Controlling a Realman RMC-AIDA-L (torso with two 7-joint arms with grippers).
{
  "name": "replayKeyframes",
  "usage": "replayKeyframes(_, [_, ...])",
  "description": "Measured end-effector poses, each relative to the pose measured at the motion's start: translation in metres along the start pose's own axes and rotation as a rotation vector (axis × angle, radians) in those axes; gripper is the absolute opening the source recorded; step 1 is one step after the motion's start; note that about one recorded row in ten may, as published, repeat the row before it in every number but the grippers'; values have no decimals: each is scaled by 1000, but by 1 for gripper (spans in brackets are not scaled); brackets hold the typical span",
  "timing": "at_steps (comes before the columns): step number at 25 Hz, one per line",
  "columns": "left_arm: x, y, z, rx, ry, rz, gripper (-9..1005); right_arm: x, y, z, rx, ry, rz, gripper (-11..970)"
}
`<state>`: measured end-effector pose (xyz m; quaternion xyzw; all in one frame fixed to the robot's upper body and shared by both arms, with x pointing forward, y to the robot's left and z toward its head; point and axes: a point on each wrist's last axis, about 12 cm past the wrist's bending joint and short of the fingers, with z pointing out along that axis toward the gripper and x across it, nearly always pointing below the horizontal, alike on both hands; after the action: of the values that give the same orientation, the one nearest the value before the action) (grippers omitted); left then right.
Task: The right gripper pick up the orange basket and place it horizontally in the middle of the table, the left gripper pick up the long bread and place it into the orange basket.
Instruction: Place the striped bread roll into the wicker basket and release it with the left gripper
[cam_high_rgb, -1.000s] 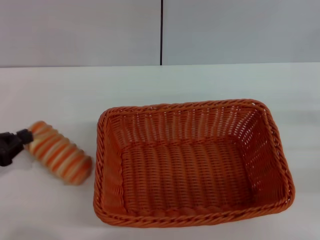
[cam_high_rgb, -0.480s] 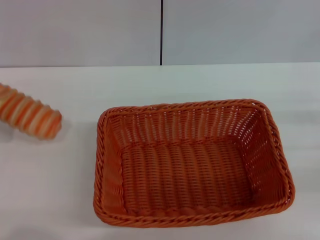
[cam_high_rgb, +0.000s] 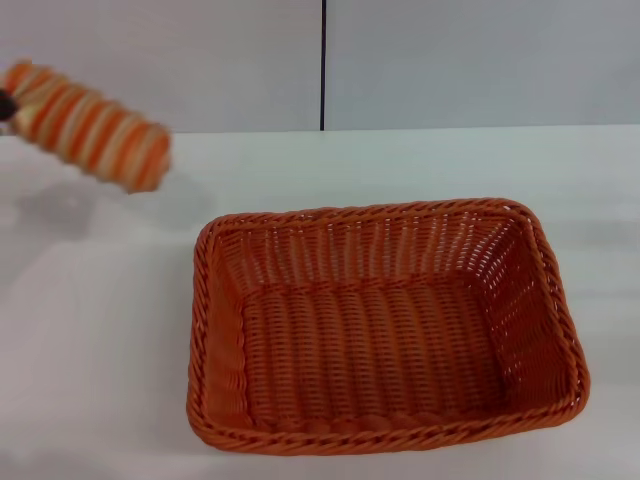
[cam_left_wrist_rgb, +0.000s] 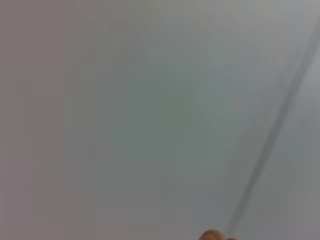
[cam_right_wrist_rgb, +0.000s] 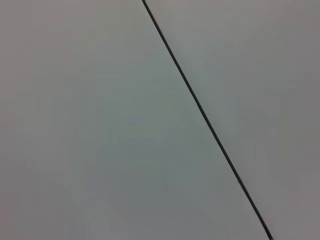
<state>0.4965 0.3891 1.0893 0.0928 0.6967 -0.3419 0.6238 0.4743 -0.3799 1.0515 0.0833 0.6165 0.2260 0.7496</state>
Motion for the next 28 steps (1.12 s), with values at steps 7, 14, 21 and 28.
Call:
replayKeyframes(7, [19,-42,55,308,95,-35,66,2,2,-1,1,0,14,441])
replayKeyframes(14, [45,-78,90,556,272,-6,63,3,2,0,0,4,15,441])
replayKeyframes(21, [55,-90,92,649,345,36,63,4,2,0,-3,10,13,441])
replayKeyframes(28, [55,-87,90,630,352,26,83,5,3,0,-4,15,14,441])
